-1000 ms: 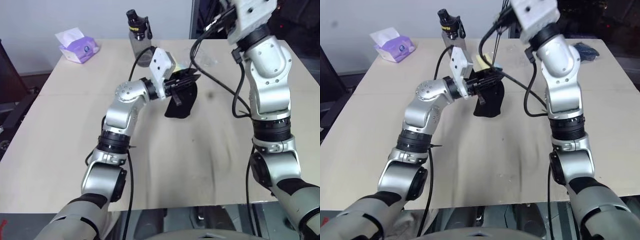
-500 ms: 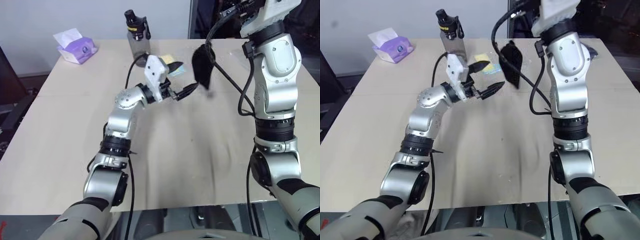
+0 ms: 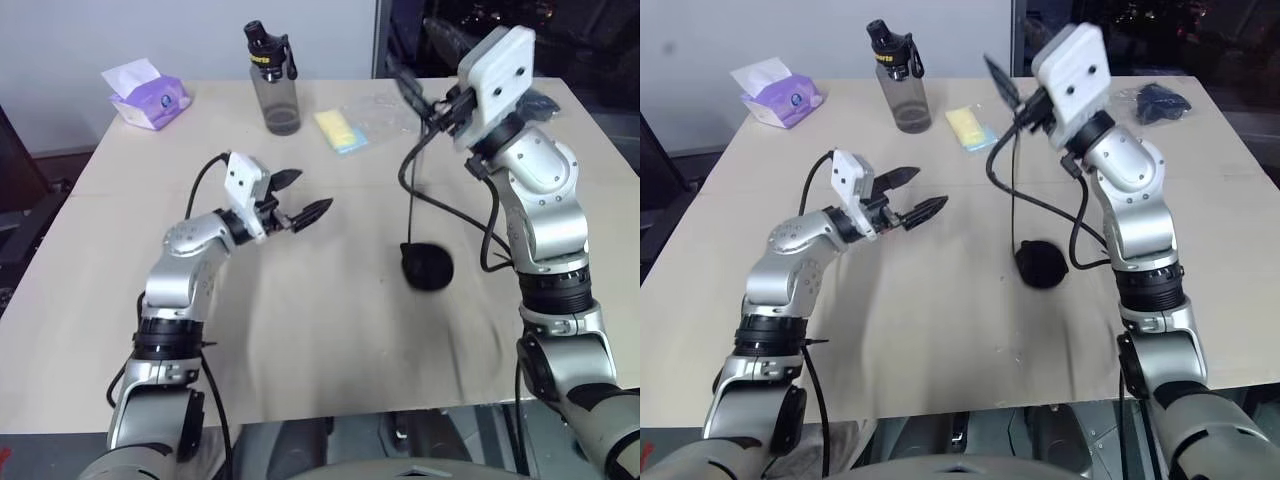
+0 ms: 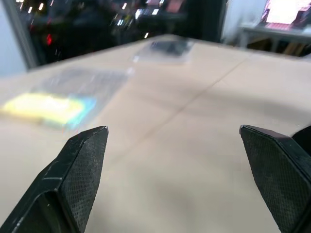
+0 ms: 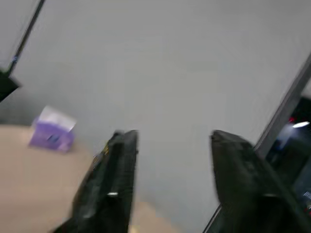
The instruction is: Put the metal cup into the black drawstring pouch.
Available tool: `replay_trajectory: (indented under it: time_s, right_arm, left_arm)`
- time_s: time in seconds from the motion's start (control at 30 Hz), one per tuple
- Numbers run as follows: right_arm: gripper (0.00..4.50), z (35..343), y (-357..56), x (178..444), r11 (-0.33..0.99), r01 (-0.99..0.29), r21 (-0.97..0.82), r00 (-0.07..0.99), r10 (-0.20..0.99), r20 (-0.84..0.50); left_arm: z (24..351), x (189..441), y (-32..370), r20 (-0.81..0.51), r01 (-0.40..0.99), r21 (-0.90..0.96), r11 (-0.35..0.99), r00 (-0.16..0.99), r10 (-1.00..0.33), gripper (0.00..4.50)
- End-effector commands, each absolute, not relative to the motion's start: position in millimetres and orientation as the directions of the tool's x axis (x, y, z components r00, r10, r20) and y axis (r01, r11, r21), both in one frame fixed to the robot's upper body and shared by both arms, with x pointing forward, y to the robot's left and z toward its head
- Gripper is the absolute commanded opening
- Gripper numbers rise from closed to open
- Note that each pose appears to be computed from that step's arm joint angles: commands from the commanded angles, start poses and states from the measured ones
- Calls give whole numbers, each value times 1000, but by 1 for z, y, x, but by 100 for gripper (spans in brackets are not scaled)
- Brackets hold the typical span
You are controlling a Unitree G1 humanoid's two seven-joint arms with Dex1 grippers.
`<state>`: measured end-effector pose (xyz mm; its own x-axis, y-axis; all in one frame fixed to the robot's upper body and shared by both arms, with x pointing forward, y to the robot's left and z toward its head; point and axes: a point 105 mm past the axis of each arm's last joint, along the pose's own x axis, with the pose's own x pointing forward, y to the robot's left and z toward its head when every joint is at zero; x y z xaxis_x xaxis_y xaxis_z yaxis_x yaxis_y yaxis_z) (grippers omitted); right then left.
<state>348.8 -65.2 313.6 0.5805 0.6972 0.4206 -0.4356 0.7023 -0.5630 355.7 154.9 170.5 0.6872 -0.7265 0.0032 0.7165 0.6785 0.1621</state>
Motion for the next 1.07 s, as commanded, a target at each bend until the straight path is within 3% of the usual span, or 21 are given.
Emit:
replay_trajectory:
  time_s: [0.03,0.23,0.47,0.57,0.67,0.8,1.07]
  right_arm:
    - [378,311,-78,345,682,-468,-562,574,718,393]
    - [378,258,-137,348,667,-607,-432,640,733,231]
    - [378,156,-230,308,662,-735,-149,669,744,5]
    - [378,135,-245,291,625,-771,-126,630,777,2]
    - [378,109,-264,286,652,-754,-75,656,751,-72]
    - [378,84,-278,275,615,-782,-100,623,763,-174]
    - [378,77,-277,266,545,-830,-122,558,815,-158]
  left_arm:
    - [167,343,162,-35,716,207,667,687,-726,450]
    - [136,319,180,-144,703,223,675,709,-690,450]
    - [105,283,191,-229,691,208,693,723,-652,450]
    - [96,273,190,-241,693,198,693,720,-650,450]
    - [87,268,193,-239,668,196,717,742,-626,450]
    - [81,260,193,-233,659,187,729,750,-619,450]
    - [79,262,195,-222,641,221,735,767,-602,450]
